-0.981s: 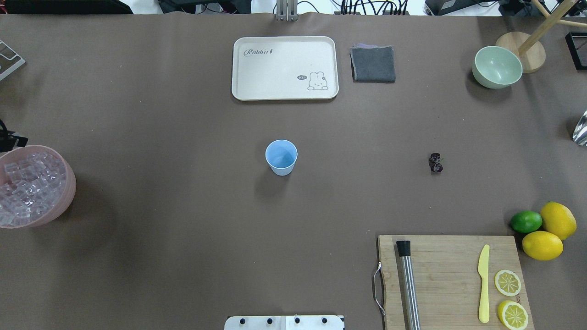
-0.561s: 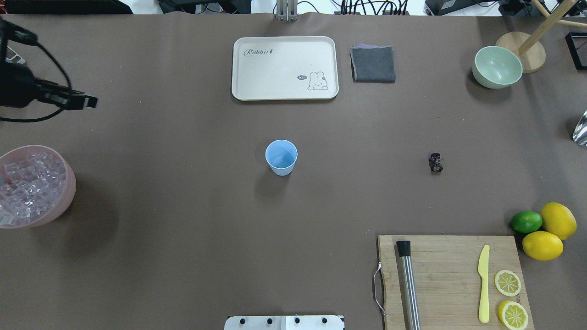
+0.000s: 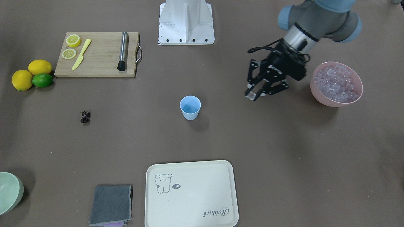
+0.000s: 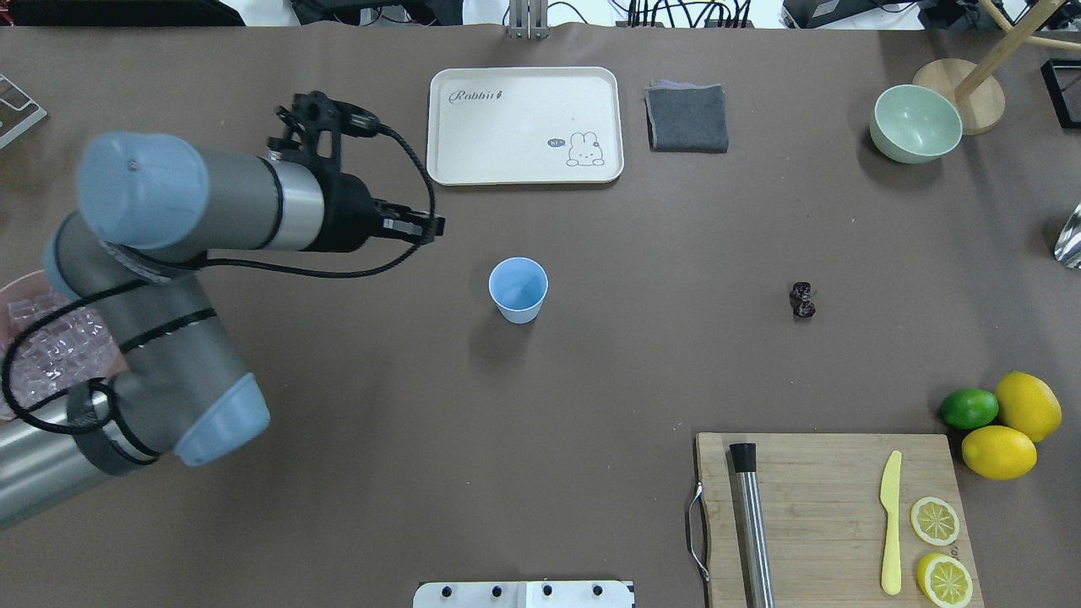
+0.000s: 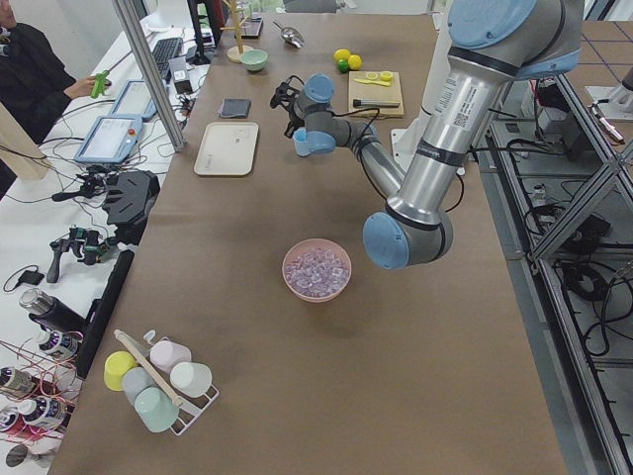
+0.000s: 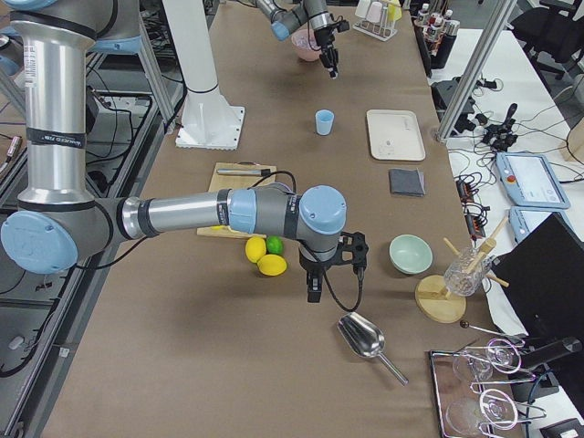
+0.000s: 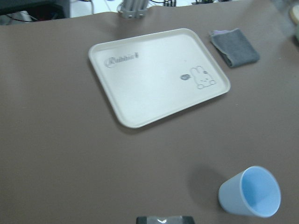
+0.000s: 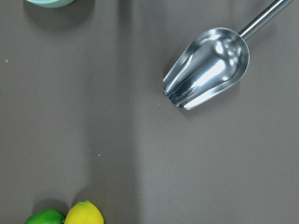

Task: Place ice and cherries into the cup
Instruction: 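Lift the ice cube and carry it with the left gripper to the blue cup, then open the left gripper above the blue cup to drop the ice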

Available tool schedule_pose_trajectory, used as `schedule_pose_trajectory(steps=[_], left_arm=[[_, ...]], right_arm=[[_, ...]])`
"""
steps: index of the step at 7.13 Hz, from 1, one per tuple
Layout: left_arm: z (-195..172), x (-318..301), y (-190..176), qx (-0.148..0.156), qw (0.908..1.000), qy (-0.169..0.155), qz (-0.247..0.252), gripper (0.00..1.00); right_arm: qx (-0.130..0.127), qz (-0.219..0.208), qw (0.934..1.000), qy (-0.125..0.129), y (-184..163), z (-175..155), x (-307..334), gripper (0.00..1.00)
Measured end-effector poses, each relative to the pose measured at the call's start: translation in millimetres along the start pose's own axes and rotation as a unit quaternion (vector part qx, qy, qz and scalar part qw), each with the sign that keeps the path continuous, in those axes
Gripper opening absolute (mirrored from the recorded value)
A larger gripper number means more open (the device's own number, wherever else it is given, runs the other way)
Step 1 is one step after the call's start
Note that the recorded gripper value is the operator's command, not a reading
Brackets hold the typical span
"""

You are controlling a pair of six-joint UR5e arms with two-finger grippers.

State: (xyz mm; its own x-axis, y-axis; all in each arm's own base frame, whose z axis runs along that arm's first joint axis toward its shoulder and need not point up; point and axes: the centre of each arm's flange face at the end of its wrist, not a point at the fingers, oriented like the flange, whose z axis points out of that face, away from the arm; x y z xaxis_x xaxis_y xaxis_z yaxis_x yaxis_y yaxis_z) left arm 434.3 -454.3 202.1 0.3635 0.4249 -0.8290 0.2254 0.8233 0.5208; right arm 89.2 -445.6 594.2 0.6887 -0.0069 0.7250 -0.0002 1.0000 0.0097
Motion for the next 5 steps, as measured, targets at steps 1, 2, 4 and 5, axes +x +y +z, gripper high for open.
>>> schedule_pose_trajectory(steps=[1,2,4,5], left_arm=[[25.6,26.8,5.1,0.006,0.9999,-0.001,-0.008,0.00],[44.2,38.9,8.8,0.007,0.9998,-0.007,-0.016,0.00],[69.5,52.3,27.5,0.010,0.9996,-0.019,-0.018,0.00],[75.2,59.4,37.7,0.008,0.9996,-0.020,-0.017,0.00]], right_arm=[[-0.001,0.001,1.0000,0.000,0.3,0.5,0.5,1.00],[-0.001,0.001,1.0000,0.000,0.5,0.9,1.0,1.00],[-0.002,0.002,1.0000,0.000,0.7,1.6,1.6,1.00],[-0.002,0.003,1.0000,0.000,0.7,2.0,2.0,1.00]])
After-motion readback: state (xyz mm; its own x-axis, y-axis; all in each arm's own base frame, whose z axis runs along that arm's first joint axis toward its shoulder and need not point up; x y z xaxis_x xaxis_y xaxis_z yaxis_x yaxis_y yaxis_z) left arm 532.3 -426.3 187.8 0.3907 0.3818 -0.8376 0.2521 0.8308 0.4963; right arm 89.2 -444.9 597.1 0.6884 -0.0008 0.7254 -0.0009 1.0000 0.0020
